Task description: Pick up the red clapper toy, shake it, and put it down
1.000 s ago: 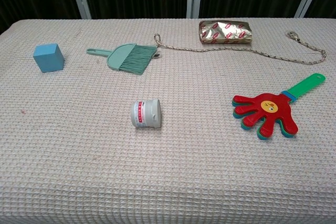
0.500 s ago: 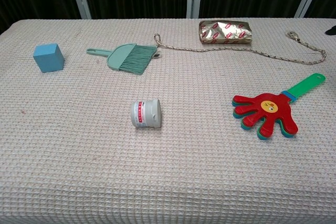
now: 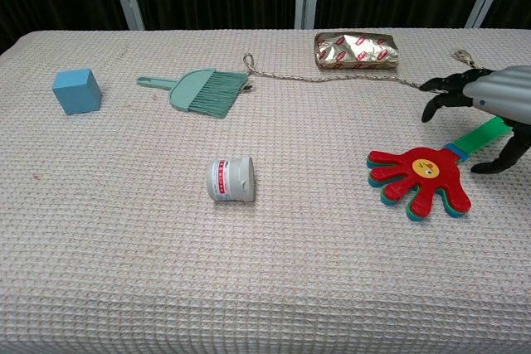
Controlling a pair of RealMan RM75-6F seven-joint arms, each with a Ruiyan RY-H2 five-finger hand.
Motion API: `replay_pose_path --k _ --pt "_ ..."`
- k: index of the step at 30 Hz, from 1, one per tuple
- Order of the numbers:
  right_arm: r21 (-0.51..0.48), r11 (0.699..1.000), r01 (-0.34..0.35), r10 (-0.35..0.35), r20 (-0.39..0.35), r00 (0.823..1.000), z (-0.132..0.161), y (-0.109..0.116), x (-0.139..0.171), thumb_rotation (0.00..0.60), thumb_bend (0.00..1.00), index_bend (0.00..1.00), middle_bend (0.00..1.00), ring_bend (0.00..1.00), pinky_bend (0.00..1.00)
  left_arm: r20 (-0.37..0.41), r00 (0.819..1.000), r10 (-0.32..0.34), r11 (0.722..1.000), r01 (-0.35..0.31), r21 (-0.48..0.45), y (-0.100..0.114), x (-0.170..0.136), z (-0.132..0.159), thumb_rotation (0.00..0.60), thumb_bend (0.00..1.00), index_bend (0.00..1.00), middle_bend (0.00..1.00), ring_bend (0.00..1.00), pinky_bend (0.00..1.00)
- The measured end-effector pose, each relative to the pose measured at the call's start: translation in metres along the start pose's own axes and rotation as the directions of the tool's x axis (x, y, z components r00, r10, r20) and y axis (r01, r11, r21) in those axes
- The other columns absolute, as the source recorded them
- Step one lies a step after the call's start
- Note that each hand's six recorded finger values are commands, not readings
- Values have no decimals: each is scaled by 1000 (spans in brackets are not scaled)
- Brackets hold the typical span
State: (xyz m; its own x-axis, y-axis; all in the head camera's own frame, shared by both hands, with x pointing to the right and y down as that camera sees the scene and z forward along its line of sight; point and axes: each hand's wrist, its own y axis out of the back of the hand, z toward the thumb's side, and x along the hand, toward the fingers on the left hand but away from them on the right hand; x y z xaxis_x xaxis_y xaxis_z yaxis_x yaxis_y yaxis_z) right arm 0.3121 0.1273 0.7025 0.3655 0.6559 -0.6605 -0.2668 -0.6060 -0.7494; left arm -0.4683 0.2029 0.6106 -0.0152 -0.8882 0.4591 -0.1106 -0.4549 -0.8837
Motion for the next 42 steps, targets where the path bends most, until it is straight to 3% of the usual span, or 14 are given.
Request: replay_pose_path --k 29,32,37,39,42 --pt "-15 1000 6 -6 -13 1000 12 -6 -13 600 200 607 44 0 0 15 1000 2 999 -1 -36 -3 -2 -5 600 160 34 18 0 83" --pt "-26 1000 16 -16 -13 1000 12 -5 -12 600 226 668 89 0 0 13 1000 -2 999 3 -38 -4 -2 -5 600 160 33 17 0 83" --pt "-98 993 60 -62 -20 998 14 1 -11 600 331 856 236 6 0 16 1000 -1 999 2 -46 -4 -3 -5 600 159 33 17 0 82" --pt "-167 982 85 -90 -24 996 15 5 -10 600 368 897 295 48 16 19 1000 0 999 1 -51 -4 -3 -5 600 160 33 18 0 82" --pt "-305 946 115 -128 -25 991 15 11 -8 600 405 944 376 147 134 24 1000 1 998 0 -57 -4 -3 -5 600 159 33 18 0 83"
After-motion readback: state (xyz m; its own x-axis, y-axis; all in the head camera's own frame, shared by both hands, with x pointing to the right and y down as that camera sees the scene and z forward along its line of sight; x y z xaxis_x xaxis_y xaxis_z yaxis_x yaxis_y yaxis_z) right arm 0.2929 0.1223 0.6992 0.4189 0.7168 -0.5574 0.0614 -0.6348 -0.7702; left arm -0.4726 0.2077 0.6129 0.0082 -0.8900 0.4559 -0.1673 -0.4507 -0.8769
